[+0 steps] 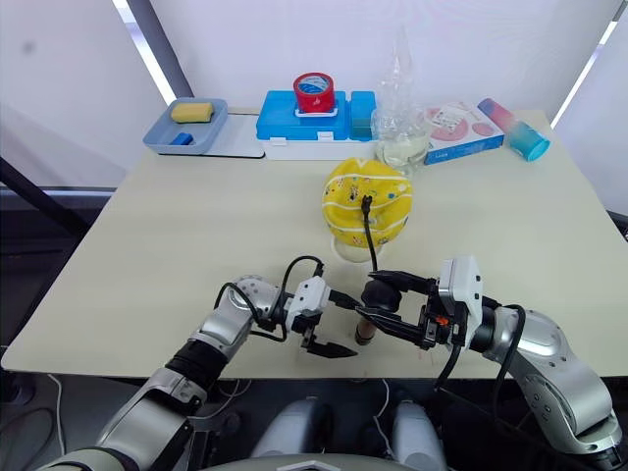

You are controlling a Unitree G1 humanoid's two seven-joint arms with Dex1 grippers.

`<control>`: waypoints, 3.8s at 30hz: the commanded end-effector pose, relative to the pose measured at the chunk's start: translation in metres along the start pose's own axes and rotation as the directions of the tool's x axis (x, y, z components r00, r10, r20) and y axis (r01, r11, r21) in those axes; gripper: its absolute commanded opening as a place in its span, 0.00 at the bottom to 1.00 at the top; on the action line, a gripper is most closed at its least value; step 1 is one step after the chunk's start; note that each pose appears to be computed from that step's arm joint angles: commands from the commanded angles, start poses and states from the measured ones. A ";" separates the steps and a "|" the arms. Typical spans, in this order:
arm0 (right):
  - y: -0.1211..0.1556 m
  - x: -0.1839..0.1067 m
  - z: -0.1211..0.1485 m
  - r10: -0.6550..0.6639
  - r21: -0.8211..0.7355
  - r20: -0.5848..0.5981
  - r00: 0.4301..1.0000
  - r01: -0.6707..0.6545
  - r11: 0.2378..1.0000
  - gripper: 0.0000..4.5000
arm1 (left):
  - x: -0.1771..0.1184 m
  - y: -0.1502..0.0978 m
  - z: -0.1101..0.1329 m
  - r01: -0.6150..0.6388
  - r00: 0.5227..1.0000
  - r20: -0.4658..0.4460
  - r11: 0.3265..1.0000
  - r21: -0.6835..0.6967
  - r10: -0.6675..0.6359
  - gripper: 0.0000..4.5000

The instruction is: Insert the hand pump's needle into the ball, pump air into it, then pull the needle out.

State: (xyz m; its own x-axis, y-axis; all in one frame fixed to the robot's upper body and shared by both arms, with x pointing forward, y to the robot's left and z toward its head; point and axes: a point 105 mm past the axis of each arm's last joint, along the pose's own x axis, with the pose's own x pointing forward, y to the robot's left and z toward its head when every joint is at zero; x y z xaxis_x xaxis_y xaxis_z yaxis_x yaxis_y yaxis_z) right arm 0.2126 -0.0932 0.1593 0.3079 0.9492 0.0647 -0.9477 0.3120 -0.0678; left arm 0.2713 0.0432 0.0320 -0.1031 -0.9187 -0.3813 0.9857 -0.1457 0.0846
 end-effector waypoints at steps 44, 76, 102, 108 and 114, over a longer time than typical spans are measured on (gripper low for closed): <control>0.007 0.003 0.019 0.056 -0.079 0.005 0.998 -0.056 0.995 0.45 | 0.034 -0.009 -0.009 0.115 0.993 0.005 0.993 0.030 -0.115 0.25; -0.011 -0.054 0.061 -0.128 -0.119 -0.024 0.991 0.124 0.985 0.45 | 0.095 0.004 0.014 0.130 0.991 0.023 0.989 0.072 -0.132 0.25; -0.011 -0.074 0.118 -0.150 -0.071 0.062 0.987 0.154 0.986 0.45 | 0.106 -0.001 0.002 0.121 0.992 -0.027 0.991 0.050 -0.120 0.25; -0.015 -0.080 0.129 -0.166 -0.056 0.074 0.983 0.170 0.984 0.45 | 0.107 -0.001 0.001 0.122 0.992 -0.034 0.991 0.048 -0.120 0.25; -0.019 -0.080 0.105 -0.231 0.028 0.012 0.973 0.231 0.973 0.45 | 0.108 -0.001 0.001 0.123 0.992 -0.035 0.991 0.045 -0.122 0.25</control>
State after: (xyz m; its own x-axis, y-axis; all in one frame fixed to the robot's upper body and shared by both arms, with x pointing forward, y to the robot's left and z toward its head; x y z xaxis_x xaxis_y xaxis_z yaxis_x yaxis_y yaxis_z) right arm 0.1990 -0.1795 0.2582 0.4993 0.8626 0.0811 -0.8651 0.5015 -0.0081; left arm 0.2654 -0.0565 0.0004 -0.1875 -0.9049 -0.3821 0.9659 -0.2406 0.0958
